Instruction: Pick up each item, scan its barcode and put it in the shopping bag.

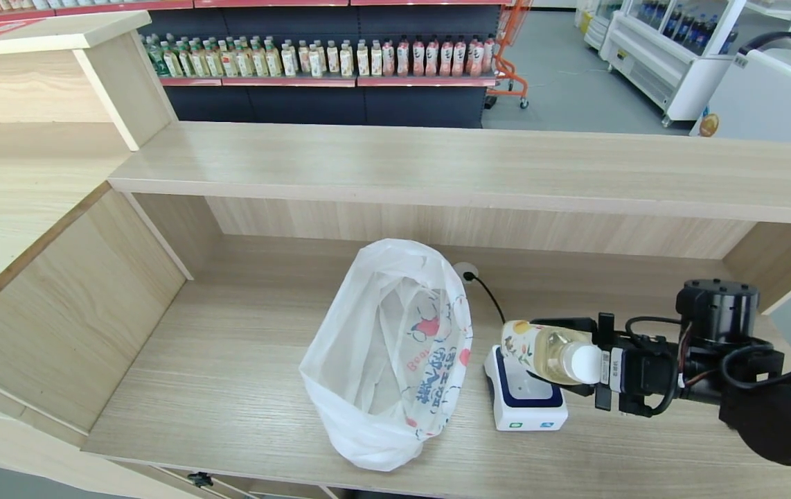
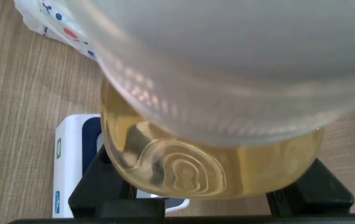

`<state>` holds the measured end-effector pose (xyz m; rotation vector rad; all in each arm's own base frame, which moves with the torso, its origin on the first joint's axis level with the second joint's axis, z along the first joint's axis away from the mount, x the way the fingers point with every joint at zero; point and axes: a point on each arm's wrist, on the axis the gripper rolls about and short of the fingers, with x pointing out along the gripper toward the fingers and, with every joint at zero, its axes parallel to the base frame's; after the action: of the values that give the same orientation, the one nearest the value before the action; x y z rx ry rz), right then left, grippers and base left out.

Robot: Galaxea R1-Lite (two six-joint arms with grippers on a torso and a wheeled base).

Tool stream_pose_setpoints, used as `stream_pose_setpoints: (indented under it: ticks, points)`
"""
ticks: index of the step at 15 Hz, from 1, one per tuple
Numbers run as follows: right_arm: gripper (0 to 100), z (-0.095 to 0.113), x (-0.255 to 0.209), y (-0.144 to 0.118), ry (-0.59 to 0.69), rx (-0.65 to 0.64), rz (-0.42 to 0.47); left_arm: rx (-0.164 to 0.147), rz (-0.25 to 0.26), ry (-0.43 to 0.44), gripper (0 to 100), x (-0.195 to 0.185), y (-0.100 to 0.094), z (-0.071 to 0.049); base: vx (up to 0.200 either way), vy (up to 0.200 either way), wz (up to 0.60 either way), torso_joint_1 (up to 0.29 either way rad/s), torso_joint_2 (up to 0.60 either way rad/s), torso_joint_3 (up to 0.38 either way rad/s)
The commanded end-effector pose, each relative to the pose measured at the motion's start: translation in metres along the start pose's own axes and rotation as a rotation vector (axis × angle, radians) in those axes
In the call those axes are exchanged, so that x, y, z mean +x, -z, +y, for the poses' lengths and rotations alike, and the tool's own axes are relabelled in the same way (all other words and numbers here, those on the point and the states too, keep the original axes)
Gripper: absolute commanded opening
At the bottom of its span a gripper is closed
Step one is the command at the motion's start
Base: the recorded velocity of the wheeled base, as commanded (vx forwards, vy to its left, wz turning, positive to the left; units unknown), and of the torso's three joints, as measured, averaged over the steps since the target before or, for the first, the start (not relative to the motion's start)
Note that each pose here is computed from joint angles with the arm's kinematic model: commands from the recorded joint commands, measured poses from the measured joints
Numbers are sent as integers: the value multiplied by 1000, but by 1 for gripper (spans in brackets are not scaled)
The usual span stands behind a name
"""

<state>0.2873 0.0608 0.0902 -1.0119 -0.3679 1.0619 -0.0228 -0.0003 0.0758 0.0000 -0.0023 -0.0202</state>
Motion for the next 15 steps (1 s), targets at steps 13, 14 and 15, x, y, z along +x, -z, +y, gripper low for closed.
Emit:
stream_pose_setpoints:
  ticks: [13,14,15]
  points:
    - [0,-35,-11,-44,81,126,-18,0,1,0,100,0,0,0,0,0,0,0,0,0]
    - [0,-51,-12,-59,135,237,-30,0,1,0,100,0,0,0,0,0,0,0,0,0]
    - [0,-66,-9,-72,207,351,-33,0,1,0,100,0,0,0,0,0,0,0,0,0]
